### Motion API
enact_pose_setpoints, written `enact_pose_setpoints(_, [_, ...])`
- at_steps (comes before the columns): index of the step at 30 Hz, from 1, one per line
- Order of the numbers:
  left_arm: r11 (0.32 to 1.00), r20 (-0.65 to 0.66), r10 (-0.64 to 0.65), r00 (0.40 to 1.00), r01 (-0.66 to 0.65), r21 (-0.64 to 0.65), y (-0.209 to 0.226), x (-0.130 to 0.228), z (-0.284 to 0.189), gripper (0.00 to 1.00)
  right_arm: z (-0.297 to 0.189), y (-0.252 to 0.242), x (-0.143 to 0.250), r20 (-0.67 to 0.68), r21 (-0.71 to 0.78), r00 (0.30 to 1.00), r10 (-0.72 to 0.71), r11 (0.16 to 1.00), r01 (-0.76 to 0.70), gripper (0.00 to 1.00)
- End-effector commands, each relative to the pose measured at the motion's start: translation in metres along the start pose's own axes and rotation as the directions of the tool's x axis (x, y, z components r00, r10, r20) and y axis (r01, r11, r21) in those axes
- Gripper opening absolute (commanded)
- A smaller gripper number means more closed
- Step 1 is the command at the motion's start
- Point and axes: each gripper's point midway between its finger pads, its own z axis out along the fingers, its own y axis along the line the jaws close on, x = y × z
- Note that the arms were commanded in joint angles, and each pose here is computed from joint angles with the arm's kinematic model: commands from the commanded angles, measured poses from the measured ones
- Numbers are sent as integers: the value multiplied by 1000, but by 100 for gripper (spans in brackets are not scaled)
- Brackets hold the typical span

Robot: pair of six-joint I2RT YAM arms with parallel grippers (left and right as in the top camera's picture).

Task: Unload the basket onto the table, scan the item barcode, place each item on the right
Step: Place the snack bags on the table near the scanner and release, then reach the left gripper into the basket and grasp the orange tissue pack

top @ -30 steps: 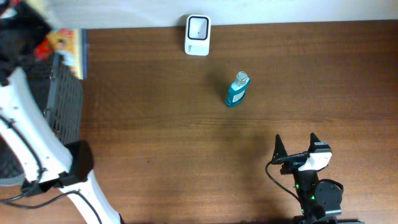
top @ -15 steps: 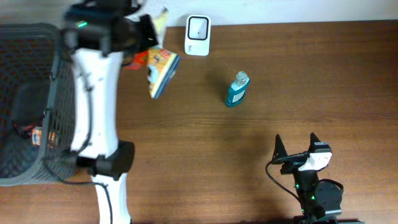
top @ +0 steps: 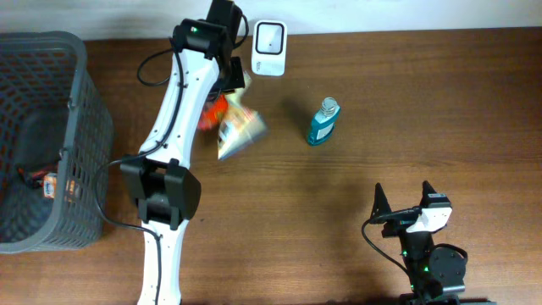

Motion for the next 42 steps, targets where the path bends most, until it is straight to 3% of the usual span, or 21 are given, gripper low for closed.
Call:
enact_pose_setpoints(1, [1000,10,30,1000,-30,-10,-9,1,7,61,0,-3,3,-6,14,1000,7,1000,-7,99])
enact_pose_setpoints(7, [997,74,78,994,-78,9,-10,-13,-15,62,0,-3,3,-6,14,1000,7,1000,-7,99])
enact_pose_setpoints(18, [999,177,-49,983,52,-15,68,-35,-93,66,0,-3,3,-6,14,1000,7,1000,-7,99])
enact_pose_setpoints(20, [996,220,-85,972,89,-7,86,-38,-118,67,0,-3,3,-7,14,1000,7,1000,-7,99])
enact_pose_setpoints(23, [988,300,-151,942,155,11,116,-40,-160,77,0,-3,3,-6,14,1000,7,1000,-7,99])
enact_pose_setpoints(26, [958,398,-278,874,284,47,160,-38,-209,81,0,-3,3,-6,14,1000,8,1000,-8,99])
enact_pose_setpoints(27, [942,431,-322,843,331,56,179,-37,-225,89,0,-3,3,-6,14,1000,8,1000,-8,99])
enact_pose_setpoints(30, [885,502,-430,751,461,68,234,-28,-258,90,0,-3,3,-6,14,1000,8,1000,-8,98])
enact_pose_setpoints(33, [801,523,-536,663,596,65,286,-15,-269,99,0,-3,3,-7,14,1000,8,1000,-8,99])
enact_pose_setpoints(36, [678,498,-651,573,733,43,334,6,-261,99,0,-3,3,-7,14,1000,8,1000,-8,99])
enact_pose_setpoints(37, [597,468,-716,518,802,25,356,19,-251,99,0,-3,3,-7,14,1000,7,1000,-7,99])
enact_pose_setpoints(39, [535,434,-758,486,845,-11,374,31,-236,99,0,-3,3,-6,14,1000,7,1000,-7,99])
enact_pose_setpoints(42, [494,351,-796,493,864,-93,388,47,-206,99,0,-3,3,-7,14,1000,7,1000,-7,99])
